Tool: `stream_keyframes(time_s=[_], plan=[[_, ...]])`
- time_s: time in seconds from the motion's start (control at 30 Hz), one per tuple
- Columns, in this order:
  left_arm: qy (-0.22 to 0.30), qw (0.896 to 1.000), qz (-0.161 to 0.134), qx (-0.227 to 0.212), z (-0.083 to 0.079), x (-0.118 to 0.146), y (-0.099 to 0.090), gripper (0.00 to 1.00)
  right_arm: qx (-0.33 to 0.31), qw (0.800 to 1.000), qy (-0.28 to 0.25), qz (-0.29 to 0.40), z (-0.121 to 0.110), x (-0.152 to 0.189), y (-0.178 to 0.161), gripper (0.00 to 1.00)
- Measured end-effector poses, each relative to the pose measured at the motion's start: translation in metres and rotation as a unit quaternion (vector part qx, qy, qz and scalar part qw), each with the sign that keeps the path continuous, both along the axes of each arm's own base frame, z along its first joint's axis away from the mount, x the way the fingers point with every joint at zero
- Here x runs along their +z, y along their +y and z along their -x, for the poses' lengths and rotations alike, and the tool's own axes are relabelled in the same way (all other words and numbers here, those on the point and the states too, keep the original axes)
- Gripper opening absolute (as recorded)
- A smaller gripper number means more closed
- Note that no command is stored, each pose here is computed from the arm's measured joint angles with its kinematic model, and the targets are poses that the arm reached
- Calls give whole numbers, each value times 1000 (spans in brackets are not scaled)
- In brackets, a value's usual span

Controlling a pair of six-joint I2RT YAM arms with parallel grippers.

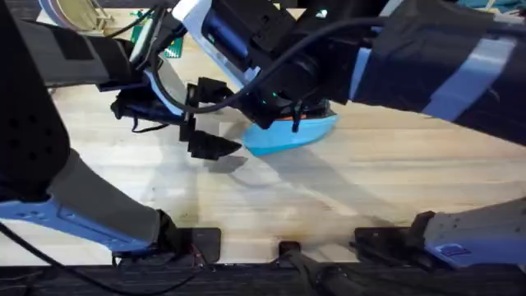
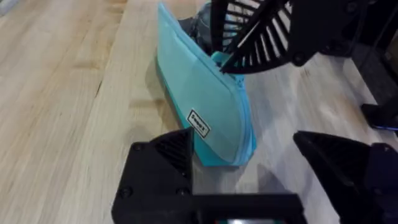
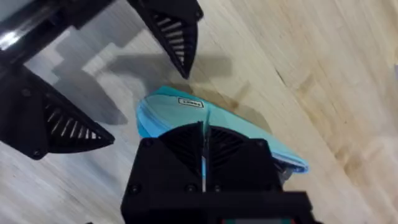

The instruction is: Unzip the bag, pick up the pens from the table one at a time and place them inside, then zip the bag closed.

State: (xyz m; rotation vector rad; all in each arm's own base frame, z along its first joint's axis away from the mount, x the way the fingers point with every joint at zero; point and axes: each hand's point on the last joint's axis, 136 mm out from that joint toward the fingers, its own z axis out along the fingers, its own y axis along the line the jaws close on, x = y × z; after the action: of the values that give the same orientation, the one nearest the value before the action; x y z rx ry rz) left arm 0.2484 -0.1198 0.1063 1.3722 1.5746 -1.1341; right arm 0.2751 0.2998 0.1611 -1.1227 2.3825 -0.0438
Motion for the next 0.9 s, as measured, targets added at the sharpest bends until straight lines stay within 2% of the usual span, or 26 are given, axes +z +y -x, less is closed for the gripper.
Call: stream_keyframes(time_s=[0.2,0.3,0.43,0.9], plan=[[-16,1000,9,-9,3,-6,-9,995,23,1000,-4,13,0,0,0,33],[-16,1000,26,-4,17,-18,-13,995,33,999,-4,22,1,-1,-2,32],[-21,998,51,8,25,-23,-17,994,39,999,-2,28,3,-2,-4,32],[-60,994,90,28,12,-11,-18,995,44,998,0,34,4,-3,-5,31]])
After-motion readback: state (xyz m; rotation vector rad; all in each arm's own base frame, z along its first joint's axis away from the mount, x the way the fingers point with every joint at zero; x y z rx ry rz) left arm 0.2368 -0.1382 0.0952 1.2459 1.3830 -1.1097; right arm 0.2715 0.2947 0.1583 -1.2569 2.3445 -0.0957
